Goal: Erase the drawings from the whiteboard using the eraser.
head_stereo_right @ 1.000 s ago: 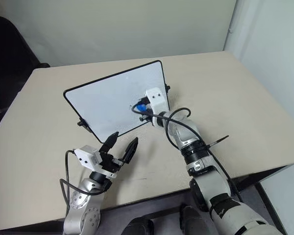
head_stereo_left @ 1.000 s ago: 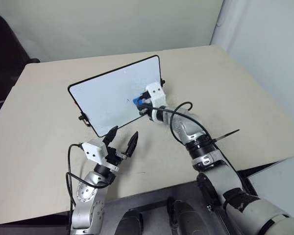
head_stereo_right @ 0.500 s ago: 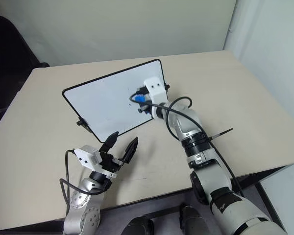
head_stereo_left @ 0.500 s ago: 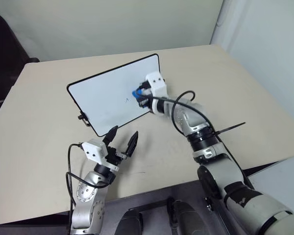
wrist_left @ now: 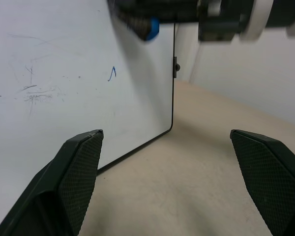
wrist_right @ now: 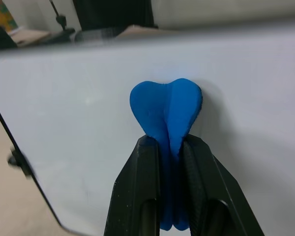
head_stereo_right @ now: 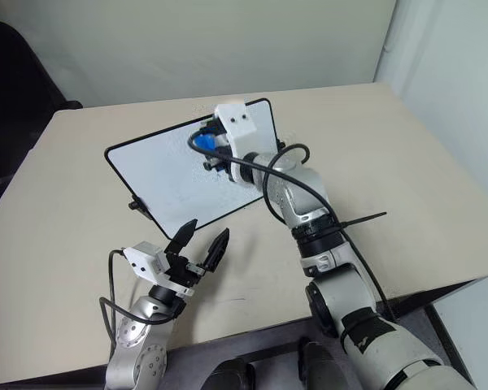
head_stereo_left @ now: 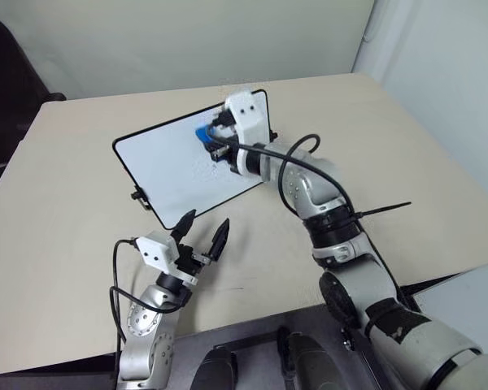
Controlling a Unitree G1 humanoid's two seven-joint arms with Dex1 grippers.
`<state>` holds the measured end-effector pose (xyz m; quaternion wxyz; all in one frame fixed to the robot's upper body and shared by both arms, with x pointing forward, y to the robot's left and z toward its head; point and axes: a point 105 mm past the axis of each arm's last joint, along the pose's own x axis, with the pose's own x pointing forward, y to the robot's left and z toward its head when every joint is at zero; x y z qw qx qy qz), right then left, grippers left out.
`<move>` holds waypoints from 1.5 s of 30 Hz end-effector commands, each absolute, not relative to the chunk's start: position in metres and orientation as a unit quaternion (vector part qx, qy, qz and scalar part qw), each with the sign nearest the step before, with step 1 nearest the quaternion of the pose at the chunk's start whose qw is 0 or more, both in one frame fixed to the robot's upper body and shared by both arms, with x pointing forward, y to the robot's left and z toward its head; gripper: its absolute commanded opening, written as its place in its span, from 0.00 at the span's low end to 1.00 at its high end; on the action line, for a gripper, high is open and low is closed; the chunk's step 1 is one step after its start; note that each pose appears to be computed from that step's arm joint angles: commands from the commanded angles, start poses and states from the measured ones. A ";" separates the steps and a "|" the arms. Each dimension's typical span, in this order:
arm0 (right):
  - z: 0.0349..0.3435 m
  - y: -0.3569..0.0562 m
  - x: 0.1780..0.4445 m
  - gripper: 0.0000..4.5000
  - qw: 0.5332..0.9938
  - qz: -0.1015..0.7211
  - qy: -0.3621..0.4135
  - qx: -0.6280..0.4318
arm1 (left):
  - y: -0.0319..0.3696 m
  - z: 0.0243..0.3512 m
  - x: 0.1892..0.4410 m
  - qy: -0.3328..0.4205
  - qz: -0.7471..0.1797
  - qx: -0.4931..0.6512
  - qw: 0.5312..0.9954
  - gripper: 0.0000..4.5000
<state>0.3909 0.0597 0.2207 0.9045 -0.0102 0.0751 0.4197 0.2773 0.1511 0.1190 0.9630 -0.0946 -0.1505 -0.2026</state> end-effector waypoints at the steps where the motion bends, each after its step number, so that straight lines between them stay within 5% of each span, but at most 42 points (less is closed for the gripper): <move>1: 0.205 0.061 0.395 0.08 0.908 0.407 0.092 -0.024 | 0.151 0.127 0.274 -0.167 -0.202 -0.092 0.961 1.00; 15: 0.168 0.063 0.390 0.08 0.899 0.411 0.138 -0.059 | 0.150 0.126 0.276 -0.165 -0.208 -0.092 0.960 1.00; 28: 0.255 0.049 0.394 0.08 0.912 0.408 0.036 -0.018 | 0.150 0.124 0.278 -0.163 -0.209 -0.092 0.960 1.00; 33: 0.267 0.044 0.397 0.08 0.917 0.398 0.022 -0.012 | 0.148 0.124 0.279 -0.162 -0.210 -0.094 0.959 1.00; 45: 0.184 0.070 0.377 0.08 0.890 0.435 0.123 -0.052 | 0.148 0.125 0.279 -0.164 -0.209 -0.095 0.959 1.00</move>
